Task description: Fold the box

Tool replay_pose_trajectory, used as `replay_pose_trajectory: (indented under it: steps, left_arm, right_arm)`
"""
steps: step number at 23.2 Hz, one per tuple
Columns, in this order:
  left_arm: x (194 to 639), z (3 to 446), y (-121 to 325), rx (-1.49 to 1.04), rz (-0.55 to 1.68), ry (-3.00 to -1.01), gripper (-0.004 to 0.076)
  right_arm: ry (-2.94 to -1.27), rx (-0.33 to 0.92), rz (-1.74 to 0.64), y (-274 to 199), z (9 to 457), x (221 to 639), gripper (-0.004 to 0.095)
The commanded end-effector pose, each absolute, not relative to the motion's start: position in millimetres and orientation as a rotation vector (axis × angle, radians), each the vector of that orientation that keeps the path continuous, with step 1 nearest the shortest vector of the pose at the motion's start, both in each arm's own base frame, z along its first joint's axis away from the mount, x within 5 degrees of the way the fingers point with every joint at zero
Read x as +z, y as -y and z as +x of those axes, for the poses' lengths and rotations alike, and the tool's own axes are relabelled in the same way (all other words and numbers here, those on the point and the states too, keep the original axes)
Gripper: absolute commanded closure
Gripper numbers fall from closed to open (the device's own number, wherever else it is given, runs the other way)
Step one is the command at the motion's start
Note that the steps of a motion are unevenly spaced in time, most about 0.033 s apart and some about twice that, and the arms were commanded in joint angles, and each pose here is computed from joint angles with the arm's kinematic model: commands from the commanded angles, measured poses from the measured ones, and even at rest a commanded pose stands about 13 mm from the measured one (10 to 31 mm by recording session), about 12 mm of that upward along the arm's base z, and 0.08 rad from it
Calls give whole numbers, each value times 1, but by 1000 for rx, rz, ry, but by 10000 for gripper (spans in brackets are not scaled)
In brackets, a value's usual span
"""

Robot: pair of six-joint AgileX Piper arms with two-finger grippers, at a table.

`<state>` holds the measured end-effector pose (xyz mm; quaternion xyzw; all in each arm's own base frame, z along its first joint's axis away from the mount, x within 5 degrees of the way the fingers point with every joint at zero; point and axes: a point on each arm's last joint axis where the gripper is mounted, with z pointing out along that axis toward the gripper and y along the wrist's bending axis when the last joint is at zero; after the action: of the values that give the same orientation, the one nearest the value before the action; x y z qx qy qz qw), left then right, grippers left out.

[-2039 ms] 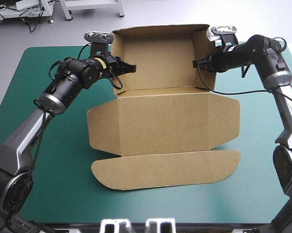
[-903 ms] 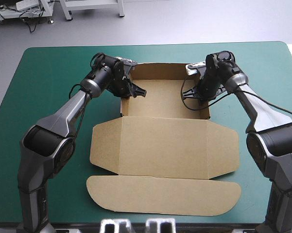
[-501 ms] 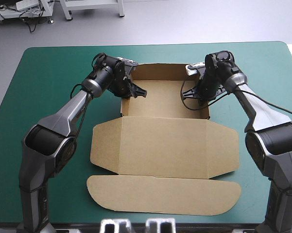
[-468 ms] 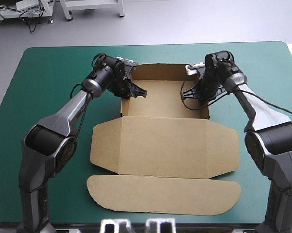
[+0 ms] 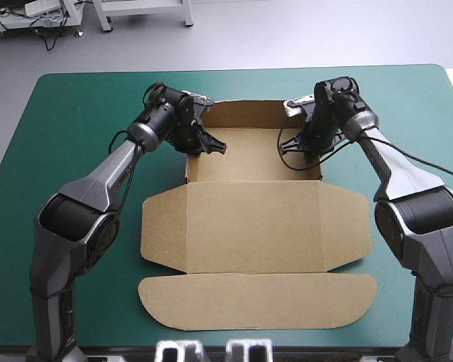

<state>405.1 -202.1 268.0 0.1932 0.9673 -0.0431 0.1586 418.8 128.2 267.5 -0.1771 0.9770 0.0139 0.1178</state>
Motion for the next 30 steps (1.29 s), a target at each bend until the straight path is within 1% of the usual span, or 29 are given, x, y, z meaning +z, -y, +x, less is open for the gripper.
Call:
replay_pose_trajectory:
  steps: [1, 2, 4, 5, 6, 7, 9, 11, 14, 16, 19, 22, 25, 28, 29, 30]
  left_arm:
    - [298, 389, 207, -155, 676, -2724, 575]
    - [298, 389, 205, -151, 663, -2731, 524]
    - [299, 390, 200, -133, 644, -2746, 433]
    - [301, 391, 198, -132, 633, -2752, 387]
    - [304, 392, 196, -132, 621, -2752, 349]
    - [311, 394, 193, -135, 602, -2740, 305]
    - [331, 397, 192, -175, 578, -2676, 275]
    - [347, 398, 193, -212, 564, -2624, 275]
    - [357, 400, 190, -177, 561, -2585, 265]
    - [357, 401, 188, -136, 561, -2580, 246]
    - [364, 399, 183, -88, 557, -2558, 246]
    - [389, 389, 171, -5, 540, -2490, 246]
    - [413, 375, 162, 8, 521, -2432, 248]
    - [440, 355, 155, -20, 548, -2362, 295]
    - [449, 347, 153, -34, 570, -2336, 341]
    - [457, 339, 150, -42, 598, -2313, 404]
  right_arm:
    - [-2704, 75, -569, -134, 412, 317, 485]
    - [-2692, 74, -567, -134, 413, 321, 386]
    - [-2677, 68, -565, -134, 413, 325, 232]
    - [-2670, 69, -563, -134, 414, 327, 170]
    - [-2668, 67, -563, -134, 414, 327, 137]
    - [-2668, 59, -564, -133, 414, 327, 127]
    - [-2667, 70, -563, -134, 413, 328, 126]
    - [-2667, 59, -562, -132, 414, 328, 126]
    - [-2666, 77, -535, -126, 414, 331, 127]
    - [-2651, 83, -495, -114, 413, 341, 127]
    - [-2607, 125, -464, -104, 404, 361, 127]
    - [-2546, 124, -476, -98, 392, 384, 127]
    - [-2506, 141, -475, -97, 384, 398, 128]
    - [-2470, 158, -488, -97, 378, 407, 157]
    - [-2468, 157, -490, -97, 377, 408, 168]
    - [-2474, 157, -492, -97, 376, 408, 176]
